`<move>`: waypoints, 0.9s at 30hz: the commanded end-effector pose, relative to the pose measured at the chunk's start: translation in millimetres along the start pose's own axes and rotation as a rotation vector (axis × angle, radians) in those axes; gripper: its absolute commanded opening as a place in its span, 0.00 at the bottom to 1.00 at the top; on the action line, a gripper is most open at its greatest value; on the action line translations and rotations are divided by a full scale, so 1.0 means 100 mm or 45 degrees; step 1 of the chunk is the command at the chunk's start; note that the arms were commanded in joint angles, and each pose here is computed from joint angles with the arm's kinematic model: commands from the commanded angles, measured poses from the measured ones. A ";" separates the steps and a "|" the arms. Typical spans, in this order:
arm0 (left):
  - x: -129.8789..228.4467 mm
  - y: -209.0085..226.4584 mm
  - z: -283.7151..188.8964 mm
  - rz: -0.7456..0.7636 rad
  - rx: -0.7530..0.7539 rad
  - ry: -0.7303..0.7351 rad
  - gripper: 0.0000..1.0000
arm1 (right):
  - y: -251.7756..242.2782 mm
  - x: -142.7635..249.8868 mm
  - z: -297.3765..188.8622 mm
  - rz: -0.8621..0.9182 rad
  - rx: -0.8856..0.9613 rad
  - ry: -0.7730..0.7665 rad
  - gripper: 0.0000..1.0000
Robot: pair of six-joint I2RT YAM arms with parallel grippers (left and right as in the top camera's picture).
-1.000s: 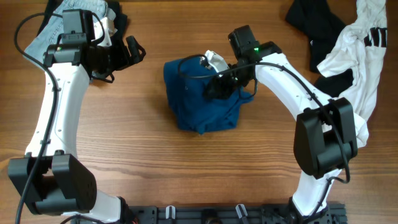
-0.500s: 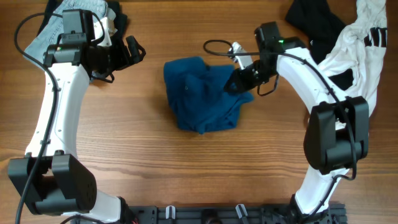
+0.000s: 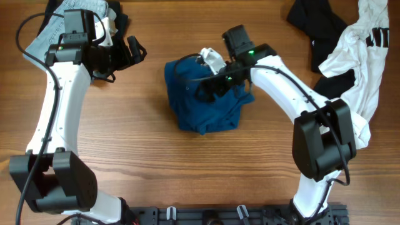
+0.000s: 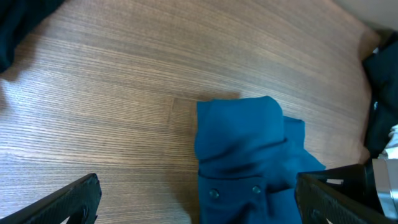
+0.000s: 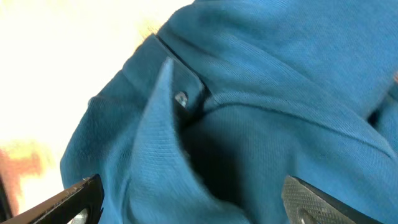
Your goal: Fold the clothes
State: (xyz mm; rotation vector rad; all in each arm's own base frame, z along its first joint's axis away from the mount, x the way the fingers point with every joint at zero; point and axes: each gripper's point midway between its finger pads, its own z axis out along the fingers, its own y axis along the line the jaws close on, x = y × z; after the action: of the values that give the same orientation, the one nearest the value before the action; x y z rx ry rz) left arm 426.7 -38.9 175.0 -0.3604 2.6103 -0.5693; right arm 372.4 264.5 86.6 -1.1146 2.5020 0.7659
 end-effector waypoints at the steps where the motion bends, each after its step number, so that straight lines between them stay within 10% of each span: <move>1: 0.05 0.07 0.13 -0.003 -0.021 0.045 1.00 | -0.05 0.00 0.03 -0.040 0.053 0.015 0.87; 3: 0.06 0.08 0.16 -0.006 -0.024 0.053 1.00 | -0.04 0.02 0.03 -0.033 0.051 0.025 0.58; 5: 0.06 0.09 0.17 -0.007 -0.024 0.055 1.00 | -0.06 0.07 0.02 -0.004 0.070 0.052 0.06; 23: 0.06 0.09 0.17 -0.006 -0.024 0.053 1.00 | -0.73 0.78 -0.73 0.681 0.257 0.162 0.04; 27: 0.08 0.09 0.17 -0.010 -0.027 0.064 1.00 | -0.76 0.80 -0.68 0.680 0.257 0.169 0.33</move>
State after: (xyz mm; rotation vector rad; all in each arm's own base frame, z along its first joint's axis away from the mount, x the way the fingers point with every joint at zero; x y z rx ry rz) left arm 428.1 -38.9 160.6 -0.3746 2.6445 -0.5704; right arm 376.1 136.4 86.7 -0.4557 2.9262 0.5776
